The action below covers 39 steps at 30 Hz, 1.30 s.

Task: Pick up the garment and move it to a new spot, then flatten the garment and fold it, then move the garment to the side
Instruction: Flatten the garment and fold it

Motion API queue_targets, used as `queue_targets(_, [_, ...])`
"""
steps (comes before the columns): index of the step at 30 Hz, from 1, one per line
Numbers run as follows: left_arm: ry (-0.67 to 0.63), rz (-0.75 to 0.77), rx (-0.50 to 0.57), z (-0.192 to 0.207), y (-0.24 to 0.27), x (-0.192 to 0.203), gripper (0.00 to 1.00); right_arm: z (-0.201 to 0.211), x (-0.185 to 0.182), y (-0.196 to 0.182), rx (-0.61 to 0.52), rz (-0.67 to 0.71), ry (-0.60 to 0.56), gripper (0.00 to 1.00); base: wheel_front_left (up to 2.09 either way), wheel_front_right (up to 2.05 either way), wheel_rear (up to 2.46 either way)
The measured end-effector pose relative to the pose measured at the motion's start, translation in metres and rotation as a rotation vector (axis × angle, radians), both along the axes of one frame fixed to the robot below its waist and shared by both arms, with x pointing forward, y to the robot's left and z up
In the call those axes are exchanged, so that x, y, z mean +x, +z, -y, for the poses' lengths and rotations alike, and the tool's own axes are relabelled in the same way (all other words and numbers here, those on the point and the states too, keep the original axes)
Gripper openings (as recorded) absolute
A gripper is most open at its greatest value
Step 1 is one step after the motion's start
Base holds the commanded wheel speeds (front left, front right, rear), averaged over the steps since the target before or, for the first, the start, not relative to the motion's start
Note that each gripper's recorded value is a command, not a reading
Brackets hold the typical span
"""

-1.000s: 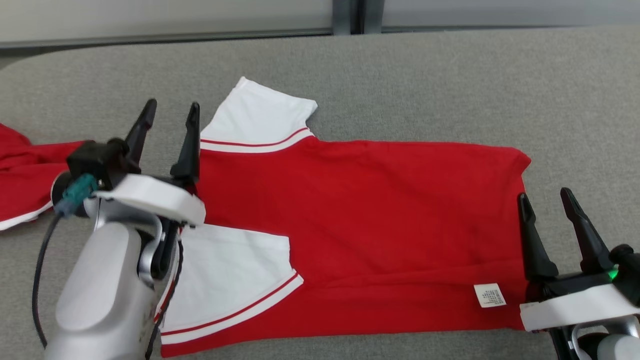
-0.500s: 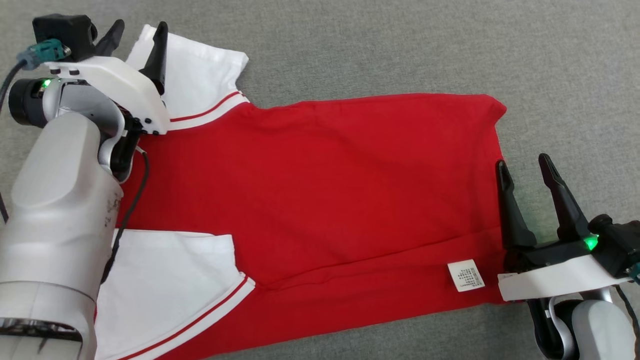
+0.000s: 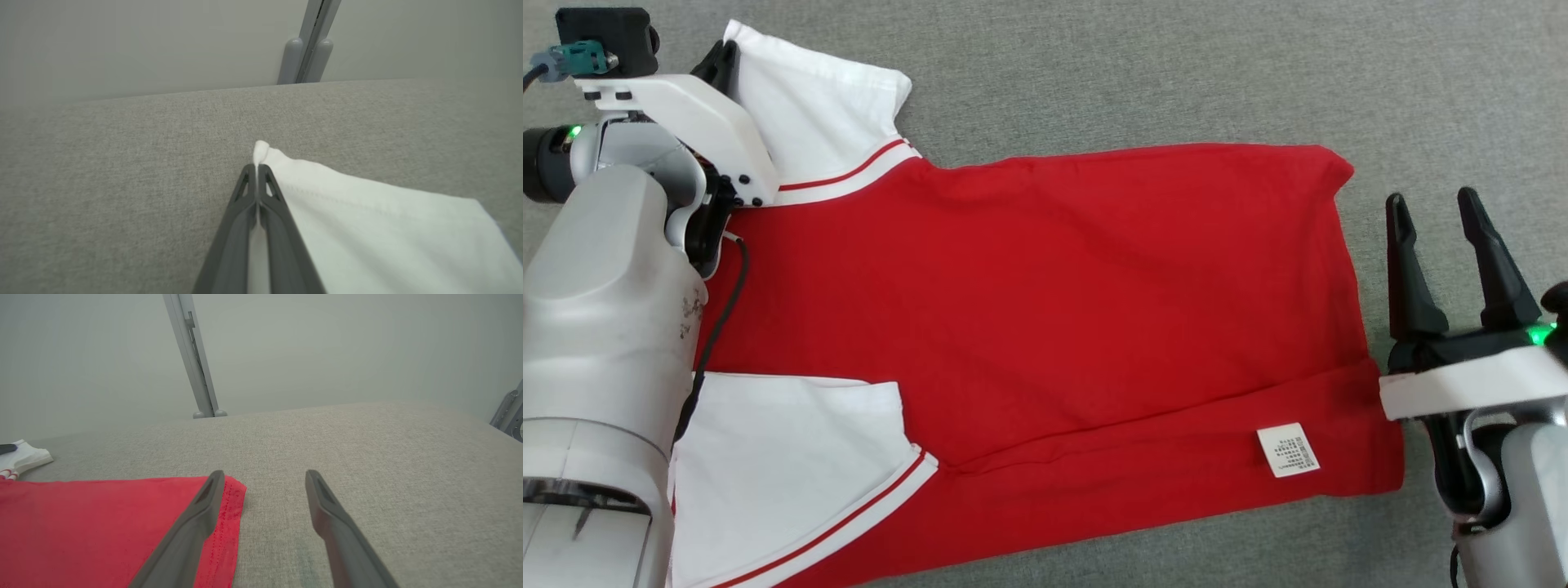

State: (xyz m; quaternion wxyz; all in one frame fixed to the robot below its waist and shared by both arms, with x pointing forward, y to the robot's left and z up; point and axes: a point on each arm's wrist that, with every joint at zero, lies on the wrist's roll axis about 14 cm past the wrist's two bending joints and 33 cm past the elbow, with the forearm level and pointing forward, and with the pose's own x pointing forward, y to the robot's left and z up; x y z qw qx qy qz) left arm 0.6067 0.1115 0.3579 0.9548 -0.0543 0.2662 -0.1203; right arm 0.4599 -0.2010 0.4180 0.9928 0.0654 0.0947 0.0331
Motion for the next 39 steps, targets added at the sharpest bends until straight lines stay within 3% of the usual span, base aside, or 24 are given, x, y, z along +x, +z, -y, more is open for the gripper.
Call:
queue_targets(8, [0.004, 0.099, -0.035, 0.002, 0.023, 0.009, 0.00, -0.022, 0.048, -0.019, 0.012, -0.074, 0.112, 1.00, 0.00, 0.00, 0.00])
queue_targets(15, [0.024, 0.168, -0.059, -0.007, 0.039, 0.008, 0.00, -0.032, 0.050, -0.058, 0.001, -0.262, 0.187, 1.00, 0.00, 0.00, 0.00])
queue_targets(16, [0.029, 0.177, -0.064, -0.009, 0.041, 0.007, 0.00, -0.032, 0.049, -0.060, -0.001, -0.278, 0.194, 0.47, 0.00, 0.00, 0.00])
queue_targets(17, [0.031, 0.189, -0.068, -0.010, 0.044, 0.007, 0.00, -0.032, 0.047, -0.062, 0.001, -0.299, 0.200, 0.23, 0.00, 0.00, 0.00])
queue_targets(18, [0.034, 0.202, -0.074, -0.011, 0.047, 0.006, 0.00, -0.032, 0.045, -0.063, -0.003, -0.318, 0.208, 0.23, 0.00, 0.00, 0.00])
queue_targets(19, [0.037, 0.213, -0.081, -0.011, 0.051, 0.006, 0.00, -0.033, 0.044, -0.064, 0.006, -0.333, 0.213, 0.00, 0.00, 0.00, 0.00])
queue_targets(26, [0.056, 0.275, -0.106, -0.021, 0.066, -0.005, 0.00, -0.035, 0.037, -0.053, 0.021, -0.336, 0.232, 0.00, 0.00, 0.00, 0.00])
queue_targets(39, [0.069, 0.431, -0.172, -0.030, 0.120, -0.014, 0.00, -0.024, 0.058, 0.013, 0.039, -0.076, 0.167, 0.00, 0.00, 0.00, 0.00])
